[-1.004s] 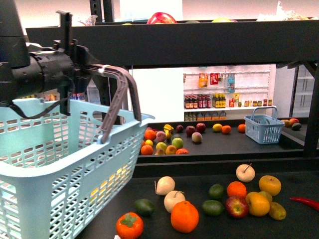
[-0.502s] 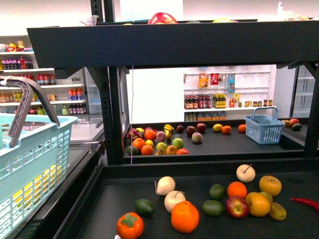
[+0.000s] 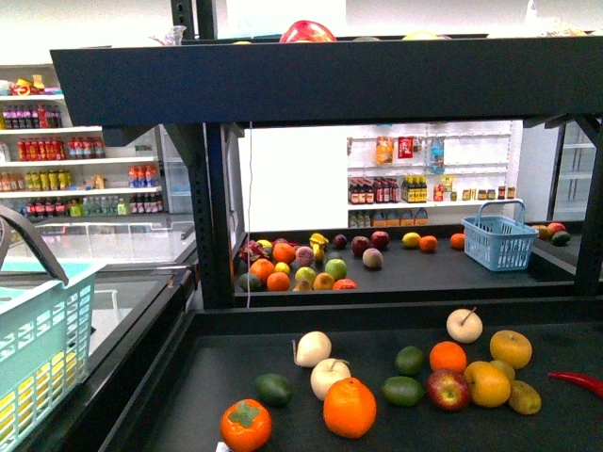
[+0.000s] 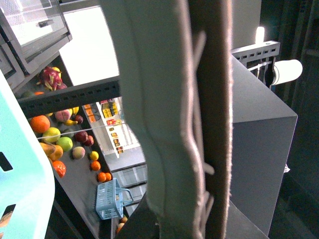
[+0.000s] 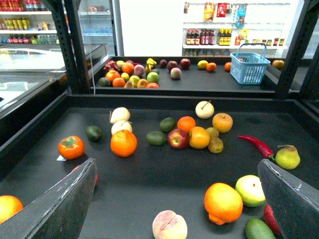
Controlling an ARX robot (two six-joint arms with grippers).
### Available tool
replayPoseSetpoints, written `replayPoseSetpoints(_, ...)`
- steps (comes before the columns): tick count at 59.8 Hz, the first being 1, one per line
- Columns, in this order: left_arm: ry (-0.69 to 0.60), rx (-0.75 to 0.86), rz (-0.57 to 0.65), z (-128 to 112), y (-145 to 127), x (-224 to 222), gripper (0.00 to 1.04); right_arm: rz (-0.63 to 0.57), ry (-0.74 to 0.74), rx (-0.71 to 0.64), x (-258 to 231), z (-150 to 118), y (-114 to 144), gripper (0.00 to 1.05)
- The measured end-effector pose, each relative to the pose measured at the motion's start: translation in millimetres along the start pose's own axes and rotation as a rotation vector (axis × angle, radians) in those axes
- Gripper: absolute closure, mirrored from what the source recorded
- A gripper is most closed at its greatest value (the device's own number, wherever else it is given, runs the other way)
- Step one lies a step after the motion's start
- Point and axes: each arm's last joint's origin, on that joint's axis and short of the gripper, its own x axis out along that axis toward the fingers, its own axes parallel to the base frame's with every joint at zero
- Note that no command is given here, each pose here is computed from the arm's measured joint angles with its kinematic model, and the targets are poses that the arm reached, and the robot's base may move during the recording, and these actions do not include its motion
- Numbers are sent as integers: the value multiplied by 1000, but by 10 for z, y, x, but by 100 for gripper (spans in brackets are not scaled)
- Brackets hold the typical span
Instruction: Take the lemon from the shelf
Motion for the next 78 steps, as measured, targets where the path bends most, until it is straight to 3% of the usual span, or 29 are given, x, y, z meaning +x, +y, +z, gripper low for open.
replayPoseSetpoints(5,-3,6,2,14,28,-49,93,0,0,0,0,0,0,7)
replayPoseSetpoints(12,-11,9,13,46,68,-111,74,0,0,0,0,0,0,7)
replayPoseSetpoints(23,-23,2,91,87,177,-207,30,0,0,0,0,0,0,7)
replayPoseSetpoints(31,-15,-6,165,115,131,-240,7,0,0,0,0,0,0,7)
replayPoseSetpoints(41,-9,11,234,165,-60,-284,8,0,0,0,0,0,0,7)
replayPoseSetpoints(53,6,17,434,145,-227,-479,8,0,0,0,0,0,0,7)
replayPoseSetpoints(66,-5,246,561,77,-980,-745,8,0,0,0,0,0,0,7)
replayPoseSetpoints(70,6,408,602,-42,-1380,-917,8,0,0,0,0,0,0,7)
replayPoseSetpoints(78,89,598,605,-373,-1823,-1236,8,0,0,0,0,0,0,7)
